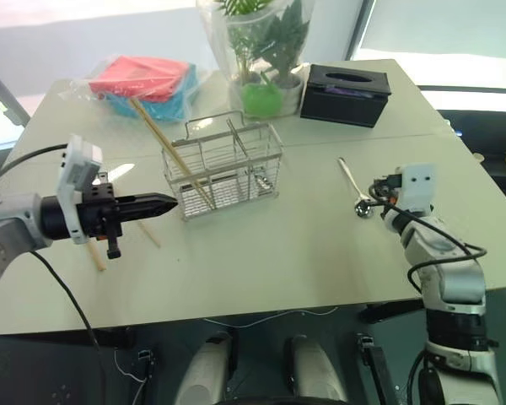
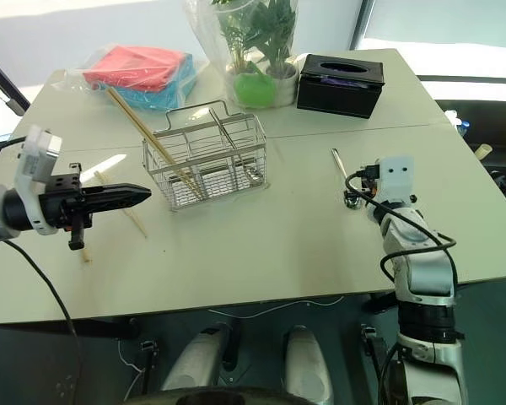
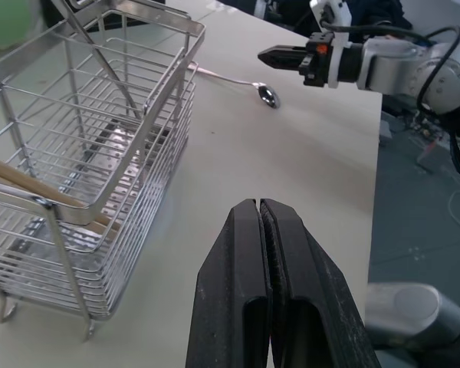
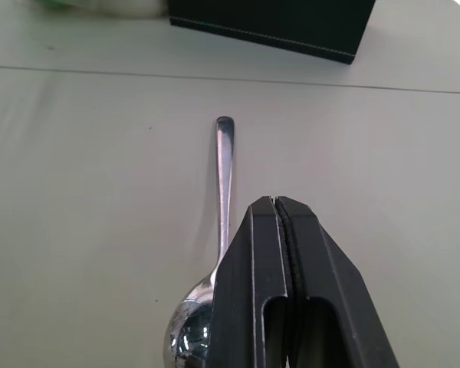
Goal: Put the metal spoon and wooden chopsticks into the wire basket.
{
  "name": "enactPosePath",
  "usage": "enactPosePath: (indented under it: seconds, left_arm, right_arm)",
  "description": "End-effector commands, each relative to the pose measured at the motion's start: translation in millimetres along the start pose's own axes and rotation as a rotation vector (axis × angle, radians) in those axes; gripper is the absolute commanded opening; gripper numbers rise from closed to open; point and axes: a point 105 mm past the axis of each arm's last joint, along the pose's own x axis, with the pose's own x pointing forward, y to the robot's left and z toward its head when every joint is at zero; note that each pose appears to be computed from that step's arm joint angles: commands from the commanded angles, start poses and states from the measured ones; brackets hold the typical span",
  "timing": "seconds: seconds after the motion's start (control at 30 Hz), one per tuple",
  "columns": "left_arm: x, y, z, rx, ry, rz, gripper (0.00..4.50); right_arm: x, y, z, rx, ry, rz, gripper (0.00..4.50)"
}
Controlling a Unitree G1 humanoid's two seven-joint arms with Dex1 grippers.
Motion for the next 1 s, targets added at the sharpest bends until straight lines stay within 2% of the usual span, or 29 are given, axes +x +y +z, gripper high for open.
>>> enactPosePath:
  seconds: [0.03,0.27,0.43,0.7,0.9,1.0]
  left_arm:
    - [6.1,-0.2,1.6,0.027,-0.019,-0.001,0.00]
    - [15.5,-3.7,-9.0,0.023,-0.032,-0.003,0.00]
    - [17.6,-7.0,-13.1,0.023,-0.050,0.010,0.00]
    - [20.5,-12.2,-18.6,0.030,-0.087,0.053,0.00]
    - [19.4,-16.6,-17.4,0.033,-0.111,0.078,0.00]
    - [15.6,-19.7,-12.8,0.028,-0.126,0.072,0.00]
  right_arm:
    - [1.2,3.3,19.8,-0.023,0.010,0.047,0.75]
    - [16.9,-3.4,23.9,-0.115,0.118,0.116,4.30]
    - [30.6,-6.8,23.5,-0.134,0.202,0.182,4.41]
    - [51.0,-1.3,25.9,-0.049,0.313,0.346,4.41]
    - [63.3,-4.9,23.4,0.019,0.366,0.355,4.41]
    - [65.5,-8.4,20.4,-0.007,0.391,0.357,4.41]
